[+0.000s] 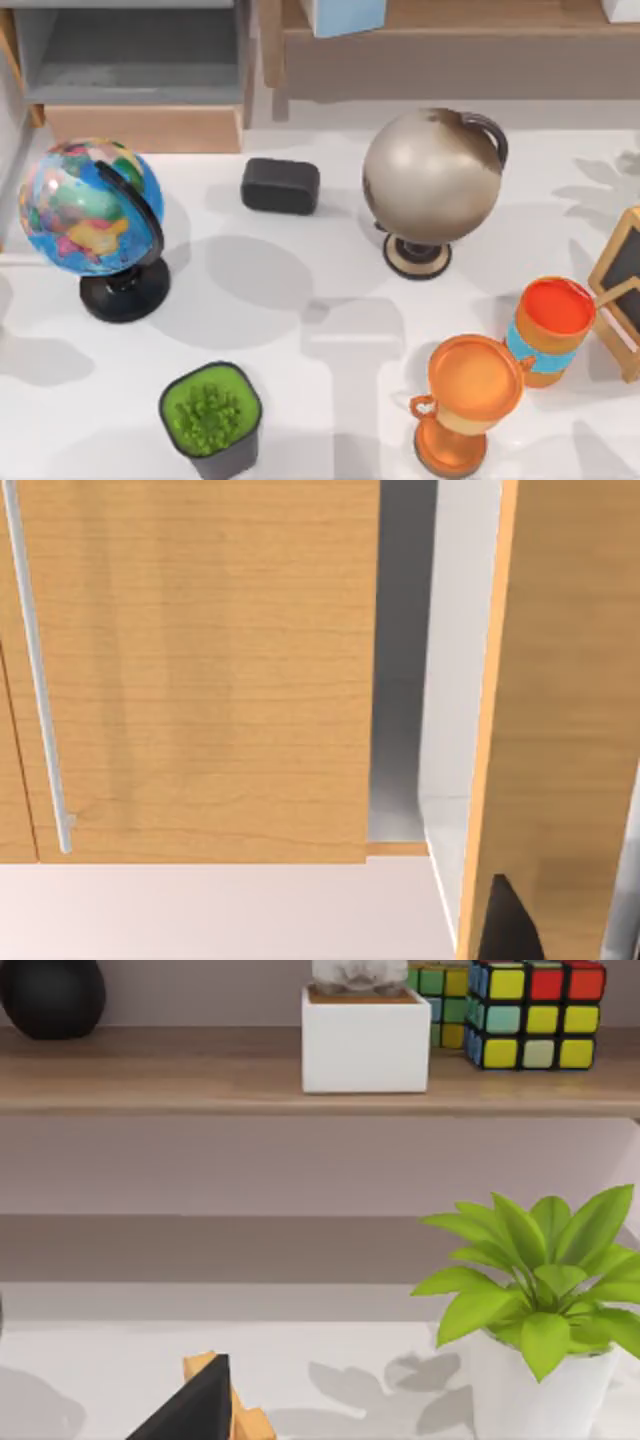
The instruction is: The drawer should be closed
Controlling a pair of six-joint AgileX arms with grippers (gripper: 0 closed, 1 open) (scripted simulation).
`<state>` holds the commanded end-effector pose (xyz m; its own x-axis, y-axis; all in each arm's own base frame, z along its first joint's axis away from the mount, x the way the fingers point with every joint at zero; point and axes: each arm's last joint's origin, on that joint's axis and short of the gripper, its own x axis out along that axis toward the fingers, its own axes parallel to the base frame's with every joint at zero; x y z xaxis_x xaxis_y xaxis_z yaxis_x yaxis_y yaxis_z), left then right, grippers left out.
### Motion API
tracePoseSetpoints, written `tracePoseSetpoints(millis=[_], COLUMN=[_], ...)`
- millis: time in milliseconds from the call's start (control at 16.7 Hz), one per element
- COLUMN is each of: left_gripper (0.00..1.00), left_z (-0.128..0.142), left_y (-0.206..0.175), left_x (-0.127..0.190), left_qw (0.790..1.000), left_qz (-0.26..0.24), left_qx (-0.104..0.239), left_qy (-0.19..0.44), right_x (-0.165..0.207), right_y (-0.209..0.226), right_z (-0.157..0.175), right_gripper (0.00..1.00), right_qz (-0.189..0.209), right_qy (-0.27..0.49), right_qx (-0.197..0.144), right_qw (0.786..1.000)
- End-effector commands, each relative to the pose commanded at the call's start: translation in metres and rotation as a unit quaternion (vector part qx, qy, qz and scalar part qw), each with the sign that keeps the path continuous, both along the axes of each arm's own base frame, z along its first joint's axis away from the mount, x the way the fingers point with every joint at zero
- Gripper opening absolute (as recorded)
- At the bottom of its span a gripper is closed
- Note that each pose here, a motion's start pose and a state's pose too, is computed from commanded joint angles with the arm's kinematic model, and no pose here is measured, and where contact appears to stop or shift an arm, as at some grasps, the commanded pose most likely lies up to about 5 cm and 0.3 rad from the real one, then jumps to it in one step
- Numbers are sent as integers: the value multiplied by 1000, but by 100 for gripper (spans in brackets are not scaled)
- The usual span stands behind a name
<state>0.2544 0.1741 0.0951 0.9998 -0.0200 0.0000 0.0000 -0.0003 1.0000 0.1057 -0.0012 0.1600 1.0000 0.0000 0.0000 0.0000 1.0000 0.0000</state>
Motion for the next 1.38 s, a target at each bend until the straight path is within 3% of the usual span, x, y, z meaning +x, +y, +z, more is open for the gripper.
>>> tracePoseSetpoints(millis=[600,1080,1380], left_gripper=[0,0,0], left_z=[-4,-4,-5], left_y=[0,0,-1], left_x=[0,56,61], left_qw=[1000,1000,1000], left_qz=[1,0,2], left_qx=[-8,-8,-10], left_qy=[8,8,11], right_x=[0,0,0], right_y=[0,0,0], right_z=[0,0,0], right_gripper=[100,100,100], right_qz=[0,0,0], right_qy=[0,0,0], right_qx=[0,0,0], right_qw=[1000,1000,1000])
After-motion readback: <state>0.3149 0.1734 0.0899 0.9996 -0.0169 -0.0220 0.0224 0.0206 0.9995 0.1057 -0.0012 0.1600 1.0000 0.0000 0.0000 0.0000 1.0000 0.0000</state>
